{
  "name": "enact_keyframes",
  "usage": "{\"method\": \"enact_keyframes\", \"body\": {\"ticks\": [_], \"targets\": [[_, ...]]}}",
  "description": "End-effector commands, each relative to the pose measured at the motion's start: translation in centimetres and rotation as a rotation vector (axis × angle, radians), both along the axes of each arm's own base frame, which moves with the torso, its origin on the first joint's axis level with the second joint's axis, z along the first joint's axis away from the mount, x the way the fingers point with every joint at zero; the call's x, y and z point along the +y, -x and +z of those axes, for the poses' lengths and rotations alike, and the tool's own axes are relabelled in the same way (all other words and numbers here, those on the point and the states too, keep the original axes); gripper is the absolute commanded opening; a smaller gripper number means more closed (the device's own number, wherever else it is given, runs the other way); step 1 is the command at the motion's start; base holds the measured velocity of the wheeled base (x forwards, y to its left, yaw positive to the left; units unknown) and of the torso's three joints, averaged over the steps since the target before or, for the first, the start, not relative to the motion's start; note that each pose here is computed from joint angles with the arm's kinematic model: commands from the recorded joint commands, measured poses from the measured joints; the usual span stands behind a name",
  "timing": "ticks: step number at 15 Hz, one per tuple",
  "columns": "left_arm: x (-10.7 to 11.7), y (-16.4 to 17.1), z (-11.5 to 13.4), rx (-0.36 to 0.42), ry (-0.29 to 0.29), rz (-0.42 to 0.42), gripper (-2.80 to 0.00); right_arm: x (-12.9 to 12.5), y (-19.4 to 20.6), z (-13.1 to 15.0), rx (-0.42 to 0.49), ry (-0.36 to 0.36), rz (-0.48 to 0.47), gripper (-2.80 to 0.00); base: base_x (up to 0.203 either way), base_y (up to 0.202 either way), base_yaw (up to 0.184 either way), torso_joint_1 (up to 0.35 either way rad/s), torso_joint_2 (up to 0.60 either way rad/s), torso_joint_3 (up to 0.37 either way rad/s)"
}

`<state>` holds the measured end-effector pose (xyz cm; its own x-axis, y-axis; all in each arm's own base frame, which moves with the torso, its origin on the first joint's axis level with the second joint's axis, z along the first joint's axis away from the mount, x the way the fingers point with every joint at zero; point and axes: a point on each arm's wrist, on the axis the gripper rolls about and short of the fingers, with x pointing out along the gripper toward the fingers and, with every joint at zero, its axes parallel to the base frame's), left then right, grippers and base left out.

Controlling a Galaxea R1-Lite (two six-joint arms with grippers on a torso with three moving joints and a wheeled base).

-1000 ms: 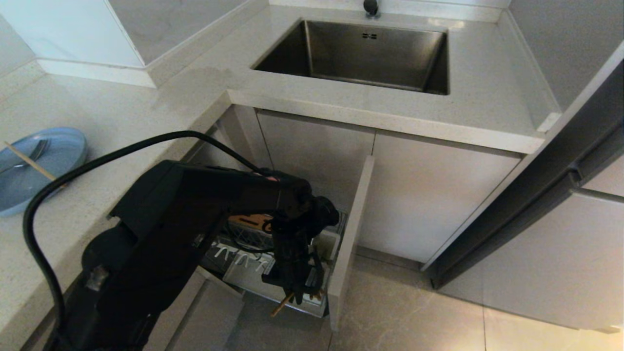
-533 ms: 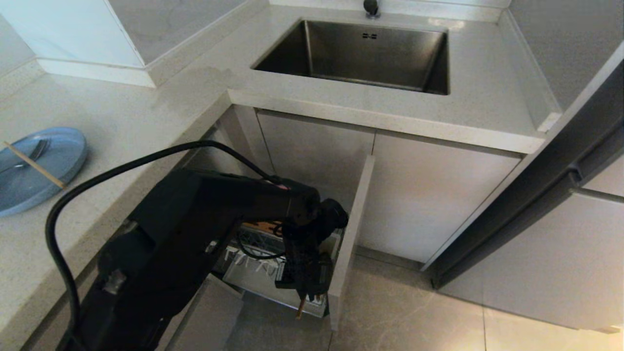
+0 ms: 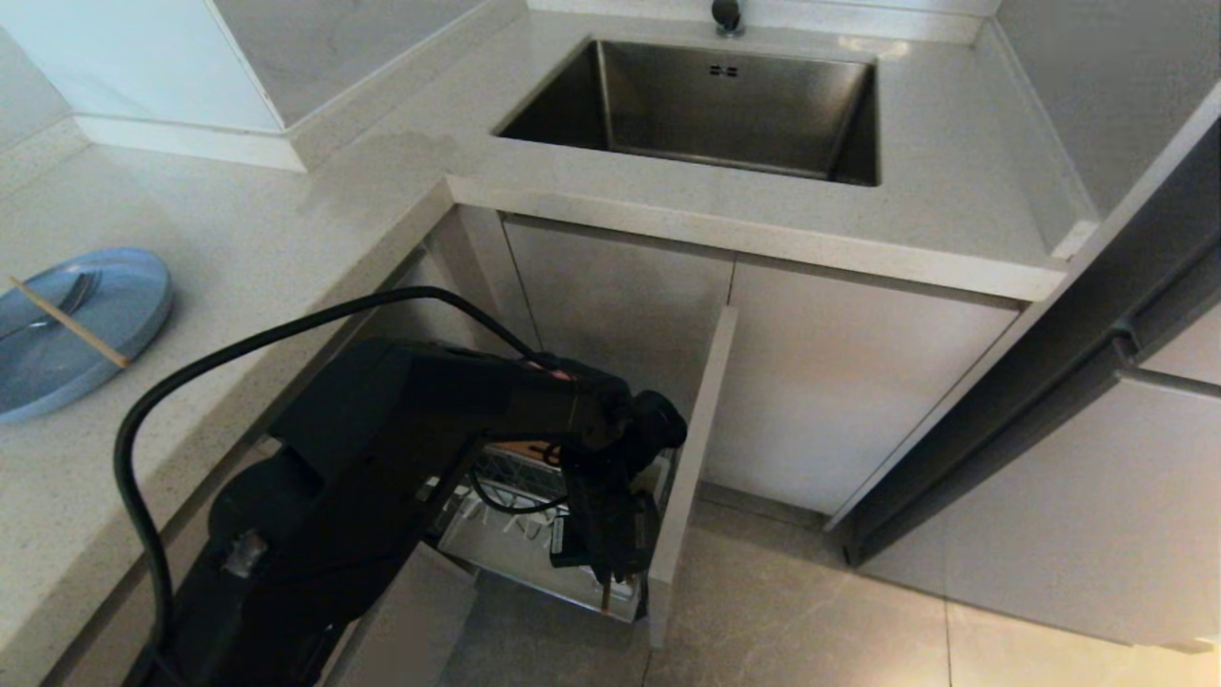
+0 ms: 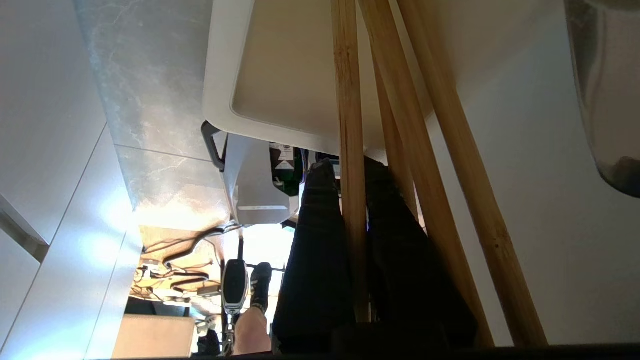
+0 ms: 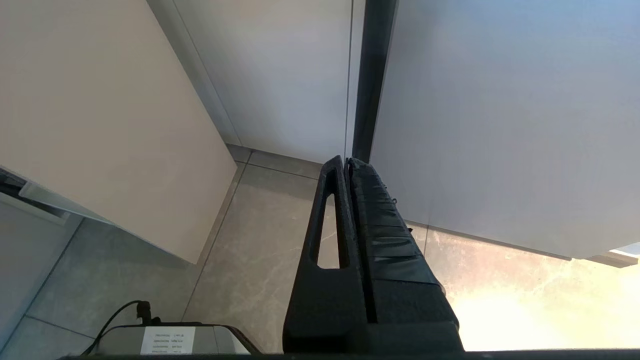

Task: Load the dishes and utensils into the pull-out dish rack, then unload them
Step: Pick up the chopsticks and place it in the cupboard

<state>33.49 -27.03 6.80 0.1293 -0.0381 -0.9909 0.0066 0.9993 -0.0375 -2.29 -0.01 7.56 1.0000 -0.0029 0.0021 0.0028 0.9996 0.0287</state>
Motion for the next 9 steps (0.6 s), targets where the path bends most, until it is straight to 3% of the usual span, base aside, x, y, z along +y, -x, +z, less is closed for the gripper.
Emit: {"method": "enact_keyframes", "body": {"ticks": [1,2,9], "targets": [[0.1,0.0,-0.1,0.006,-0.006,0.005,-2.80,0.0,0.0,0.0,-0.001,0.000,0.000,-2.80,0.000,0.000,0.000,0.000,0.00,0.000],[0.1,0.0,0.0,0.003,-0.004,0.006,0.00,0.0,0.0,0.0,-0.001,0.000,0.000,-2.80,0.000,0.000,0.000,0.000,0.00,0.000],[0.4,0.4,1.7,-0.013,0.010,0.018,0.00,0.0,0.0,0.0,-0.001,0.000,0.000,-2.80,0.000,0.000,0.000,0.000,0.00,0.000]]}}
